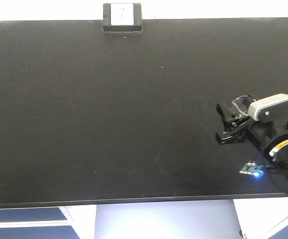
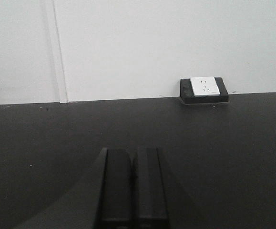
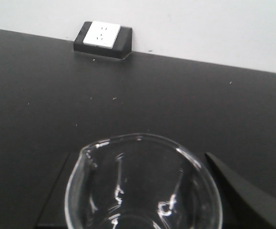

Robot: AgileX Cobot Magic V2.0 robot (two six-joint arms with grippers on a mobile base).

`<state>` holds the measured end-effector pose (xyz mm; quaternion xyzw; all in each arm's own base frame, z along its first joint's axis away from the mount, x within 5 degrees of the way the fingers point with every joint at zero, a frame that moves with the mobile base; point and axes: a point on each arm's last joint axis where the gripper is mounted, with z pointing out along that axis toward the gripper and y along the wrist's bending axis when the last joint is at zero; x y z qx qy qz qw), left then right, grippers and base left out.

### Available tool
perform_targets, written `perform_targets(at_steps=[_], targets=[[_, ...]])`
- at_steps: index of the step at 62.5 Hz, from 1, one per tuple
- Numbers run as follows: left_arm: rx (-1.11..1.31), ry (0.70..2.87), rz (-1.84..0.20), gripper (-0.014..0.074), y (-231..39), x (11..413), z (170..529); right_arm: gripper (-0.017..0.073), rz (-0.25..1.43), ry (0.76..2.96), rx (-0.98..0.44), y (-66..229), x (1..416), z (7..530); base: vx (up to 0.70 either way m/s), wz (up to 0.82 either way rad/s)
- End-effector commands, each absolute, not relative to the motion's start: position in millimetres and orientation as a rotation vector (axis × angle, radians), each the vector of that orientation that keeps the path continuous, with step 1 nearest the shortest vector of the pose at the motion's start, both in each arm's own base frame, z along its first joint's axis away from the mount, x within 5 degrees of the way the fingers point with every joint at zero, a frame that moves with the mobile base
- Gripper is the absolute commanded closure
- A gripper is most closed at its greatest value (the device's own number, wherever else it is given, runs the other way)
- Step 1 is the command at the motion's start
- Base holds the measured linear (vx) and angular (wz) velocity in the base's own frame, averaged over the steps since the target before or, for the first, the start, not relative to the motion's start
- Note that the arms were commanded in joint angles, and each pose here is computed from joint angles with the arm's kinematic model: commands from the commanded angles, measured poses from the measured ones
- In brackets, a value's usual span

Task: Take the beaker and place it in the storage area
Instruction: 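Lower the held beaker onto the second bench with the right gripper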

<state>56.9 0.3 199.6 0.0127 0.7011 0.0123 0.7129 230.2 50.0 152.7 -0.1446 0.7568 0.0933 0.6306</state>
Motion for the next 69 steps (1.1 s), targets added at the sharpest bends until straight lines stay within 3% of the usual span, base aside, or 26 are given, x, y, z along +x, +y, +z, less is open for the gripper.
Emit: perform_targets(at_steps=[1,69], targets=[[0.029,1.434,0.01,0.06,-1,54,215,0.0568,0.241,1.543,-0.339,55,240,163,0.0,0.0],[0.029,1.434,0.01,0.06,-1,54,215,0.0558,0.231,1.651,-0.407,64,290,101,0.0,0.0]])
